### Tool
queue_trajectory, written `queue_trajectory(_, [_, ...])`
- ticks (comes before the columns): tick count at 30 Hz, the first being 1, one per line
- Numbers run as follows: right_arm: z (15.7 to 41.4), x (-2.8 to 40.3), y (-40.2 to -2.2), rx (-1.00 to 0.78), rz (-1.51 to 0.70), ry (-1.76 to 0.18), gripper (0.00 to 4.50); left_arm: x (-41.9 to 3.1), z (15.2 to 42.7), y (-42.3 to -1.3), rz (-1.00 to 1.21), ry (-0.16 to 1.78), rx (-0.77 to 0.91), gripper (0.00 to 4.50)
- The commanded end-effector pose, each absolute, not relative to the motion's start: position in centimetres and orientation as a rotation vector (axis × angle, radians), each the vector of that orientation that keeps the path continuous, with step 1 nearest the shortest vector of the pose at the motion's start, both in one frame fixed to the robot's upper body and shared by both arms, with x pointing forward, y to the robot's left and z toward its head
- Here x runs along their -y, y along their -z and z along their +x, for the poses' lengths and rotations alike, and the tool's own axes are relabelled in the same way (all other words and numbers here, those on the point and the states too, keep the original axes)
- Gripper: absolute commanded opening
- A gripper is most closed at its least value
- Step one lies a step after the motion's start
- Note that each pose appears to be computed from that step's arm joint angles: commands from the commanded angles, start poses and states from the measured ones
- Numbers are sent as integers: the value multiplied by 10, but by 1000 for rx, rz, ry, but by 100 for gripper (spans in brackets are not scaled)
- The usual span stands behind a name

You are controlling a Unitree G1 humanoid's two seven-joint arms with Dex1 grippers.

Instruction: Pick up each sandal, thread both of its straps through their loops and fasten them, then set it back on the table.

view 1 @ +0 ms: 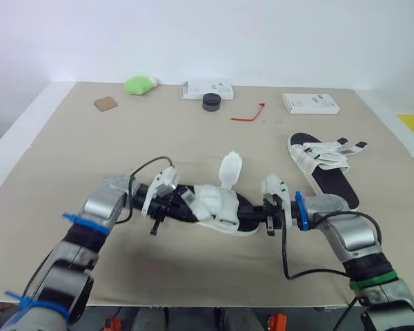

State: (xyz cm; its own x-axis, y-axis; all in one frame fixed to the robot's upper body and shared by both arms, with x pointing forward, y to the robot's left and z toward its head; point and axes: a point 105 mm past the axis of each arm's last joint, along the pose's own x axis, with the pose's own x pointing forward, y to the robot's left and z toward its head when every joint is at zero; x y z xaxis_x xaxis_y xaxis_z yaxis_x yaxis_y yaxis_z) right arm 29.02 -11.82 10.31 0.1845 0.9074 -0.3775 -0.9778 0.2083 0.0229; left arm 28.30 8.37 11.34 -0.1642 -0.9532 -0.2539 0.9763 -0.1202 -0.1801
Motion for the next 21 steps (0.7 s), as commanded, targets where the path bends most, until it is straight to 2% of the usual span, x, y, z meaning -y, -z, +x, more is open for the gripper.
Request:
queue_trajectory(1, [287, 126, -84, -450, -288, -1319, 0, -79, 266, -121, 46, 1726, -351, 12])
queue_trajectory(6, [279, 116, -88, -455, -293, -1404, 0, -79, 260, -120, -6, 1693, -374, 12])
queue_trajectory(11, [286, 113, -86, -468, -317, -1415, 0, -78, 255, -120, -79, 1670, -416, 12])
queue_trajectory(20, [291, 117, -81, -484, -329, -1416, 0, -86, 248, -100, 9, 1628, -408, 12])
queue_trajectory(21, [291, 117, -82, -482, -328, -1415, 0, -86, 248, -99, 13, 1632, -401, 37])
